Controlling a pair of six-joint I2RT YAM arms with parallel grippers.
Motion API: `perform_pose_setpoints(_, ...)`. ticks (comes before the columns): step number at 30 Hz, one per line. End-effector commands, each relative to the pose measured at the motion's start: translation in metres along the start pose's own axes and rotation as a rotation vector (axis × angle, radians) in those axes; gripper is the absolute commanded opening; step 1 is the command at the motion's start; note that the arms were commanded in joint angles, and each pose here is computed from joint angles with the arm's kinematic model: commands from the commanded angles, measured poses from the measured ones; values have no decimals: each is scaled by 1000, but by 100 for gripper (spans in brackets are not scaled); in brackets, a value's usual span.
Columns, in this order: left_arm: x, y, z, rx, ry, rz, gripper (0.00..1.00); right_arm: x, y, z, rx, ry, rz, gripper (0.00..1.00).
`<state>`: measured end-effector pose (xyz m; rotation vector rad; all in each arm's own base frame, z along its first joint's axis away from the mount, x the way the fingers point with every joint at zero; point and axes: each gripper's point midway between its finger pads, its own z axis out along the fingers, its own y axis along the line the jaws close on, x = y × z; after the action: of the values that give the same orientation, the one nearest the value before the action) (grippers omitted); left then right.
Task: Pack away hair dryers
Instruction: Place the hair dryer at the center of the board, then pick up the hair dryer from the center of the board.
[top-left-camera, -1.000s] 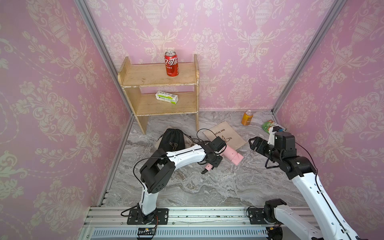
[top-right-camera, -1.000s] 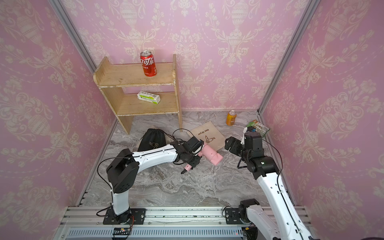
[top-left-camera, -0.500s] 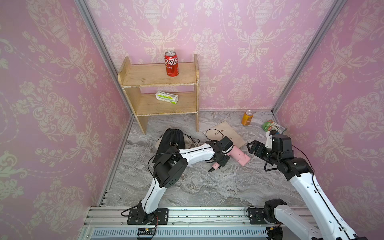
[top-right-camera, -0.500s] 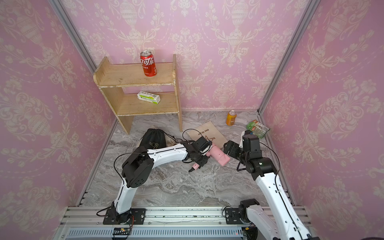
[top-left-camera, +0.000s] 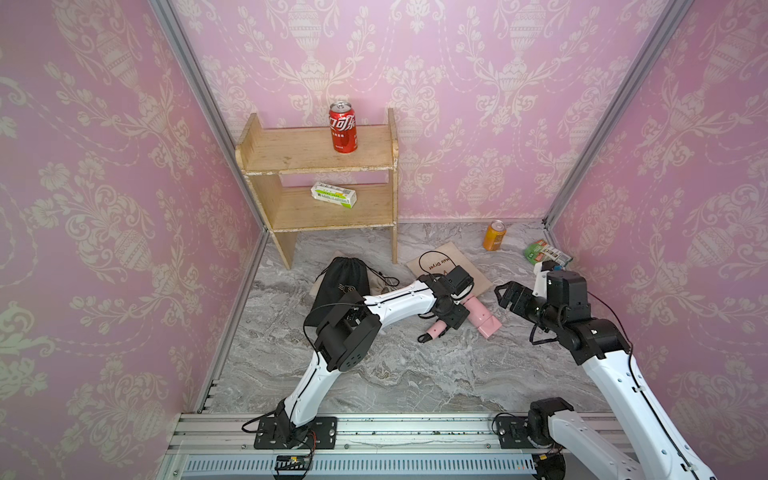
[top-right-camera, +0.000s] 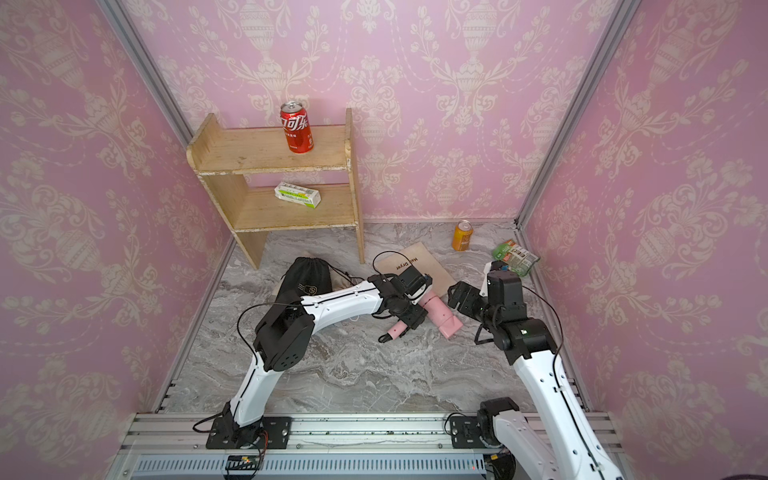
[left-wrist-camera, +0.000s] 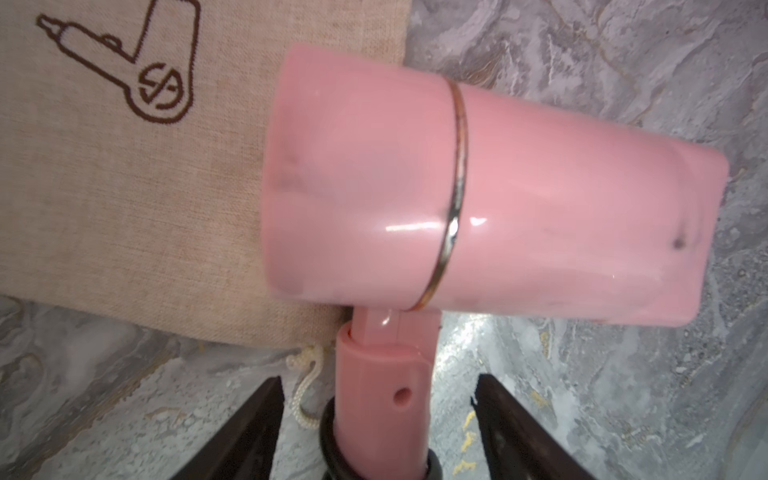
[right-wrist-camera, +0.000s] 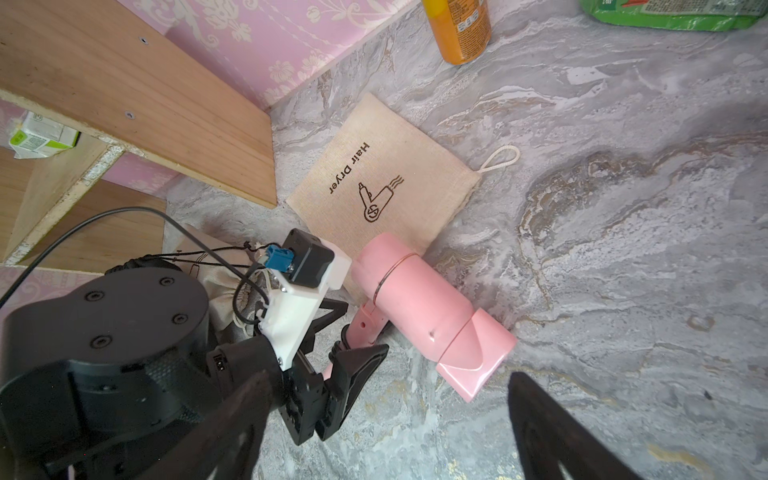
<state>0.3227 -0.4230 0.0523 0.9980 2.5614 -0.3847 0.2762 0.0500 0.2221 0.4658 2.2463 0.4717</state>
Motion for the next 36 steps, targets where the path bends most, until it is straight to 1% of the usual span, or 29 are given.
perform_pose_setpoints(1, 8, 7, -19, 21, 24, 20, 78, -1, 0, -1, -8, -3, -21, 92)
perform_pose_setpoints(3, 13, 7, -20, 32, 25, 25, 81, -1, 1, -1, -11, -5, -26, 92)
perform_pose_setpoints(7, 18, 12, -20, 26, -8, 18, 83, 0, 3, -2, -27, -4, -28, 92)
perform_pose_setpoints(11, 27, 13, -11, 36, 5, 10, 83, 2, 5, 0, -38, 7, -29, 92)
perform_pose_setpoints(17, 30, 13, 3, 46, -1, -11, 80, 3, 6, 1, -43, 16, -34, 92)
perform_pose_setpoints(18, 31, 13, 6, 46, 3, -11, 78, 3, 6, 1, -42, 17, -34, 92)
perform_pose_setpoints(20, 30, 14, 10, 46, 6, -11, 71, 3, 6, 1, -41, 19, -35, 91)
perform_pose_setpoints(21, 30, 14, 11, 47, 6, -13, 65, 3, 6, 0, -39, 19, -37, 91)
perform_pose_setpoints(24, 23, 12, 6, 51, -25, -8, 37, 3, 5, 0, -30, 24, -42, 91)
perform_pose_setpoints(27, 12, 13, -13, 38, -99, 35, 25, 3, 8, 2, -34, 48, -61, 92)
perform_pose_setpoints(29, 7, 17, -30, 21, -152, 77, 23, 1, 12, 3, -45, 69, -82, 92)
perform_pose_setpoints(32, 4, 18, -58, 26, -225, 146, 23, -1, 23, 3, -77, 100, -114, 92)
perform_pose_setpoints(36, 3, 5, -94, 76, -330, 271, 23, -1, 45, 3, -184, 148, -160, 92)
